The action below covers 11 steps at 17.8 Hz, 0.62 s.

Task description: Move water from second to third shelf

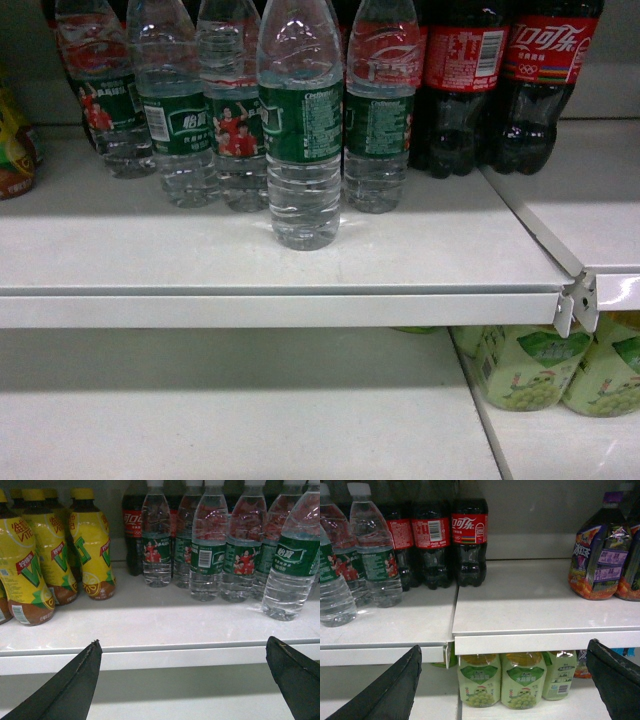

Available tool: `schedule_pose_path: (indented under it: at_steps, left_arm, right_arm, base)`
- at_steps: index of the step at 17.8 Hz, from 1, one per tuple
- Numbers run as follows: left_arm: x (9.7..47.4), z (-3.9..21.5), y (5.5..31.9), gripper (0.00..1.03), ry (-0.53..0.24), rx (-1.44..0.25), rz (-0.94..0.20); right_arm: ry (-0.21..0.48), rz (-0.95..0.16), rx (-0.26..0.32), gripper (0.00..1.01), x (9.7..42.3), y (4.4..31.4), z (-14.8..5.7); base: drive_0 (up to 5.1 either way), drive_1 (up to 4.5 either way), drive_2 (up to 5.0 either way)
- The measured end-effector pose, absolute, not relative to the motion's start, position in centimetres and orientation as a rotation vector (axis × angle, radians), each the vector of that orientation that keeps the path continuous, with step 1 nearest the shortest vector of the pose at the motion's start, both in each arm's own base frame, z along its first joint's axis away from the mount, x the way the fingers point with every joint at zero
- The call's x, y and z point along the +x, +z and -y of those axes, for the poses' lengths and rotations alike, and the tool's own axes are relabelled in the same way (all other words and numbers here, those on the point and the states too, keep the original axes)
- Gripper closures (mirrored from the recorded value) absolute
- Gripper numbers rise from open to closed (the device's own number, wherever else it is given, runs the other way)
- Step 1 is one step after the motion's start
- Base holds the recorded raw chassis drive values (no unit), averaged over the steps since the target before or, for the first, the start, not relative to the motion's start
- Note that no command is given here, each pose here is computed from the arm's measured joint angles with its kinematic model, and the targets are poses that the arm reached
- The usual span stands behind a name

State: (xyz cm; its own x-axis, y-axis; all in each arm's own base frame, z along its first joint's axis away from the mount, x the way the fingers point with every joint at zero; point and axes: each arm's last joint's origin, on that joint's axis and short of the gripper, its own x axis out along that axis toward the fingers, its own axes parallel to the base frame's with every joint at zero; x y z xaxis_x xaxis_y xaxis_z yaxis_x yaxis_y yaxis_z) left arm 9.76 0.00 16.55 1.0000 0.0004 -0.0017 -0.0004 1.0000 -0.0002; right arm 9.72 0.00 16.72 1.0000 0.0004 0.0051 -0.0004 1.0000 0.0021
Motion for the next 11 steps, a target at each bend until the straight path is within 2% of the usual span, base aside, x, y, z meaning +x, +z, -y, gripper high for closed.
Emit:
schedule_pose_path:
  at_steps: [11]
  left_arm:
    - [9.76, 0.0, 16.55, 0.05, 0.0, 0.0, -0.002]
  right_arm:
    - [0.0, 0.005, 0.002, 0.03, 9.72, 16.72, 0.0]
  base:
    - [0.0, 0.0, 0.0]
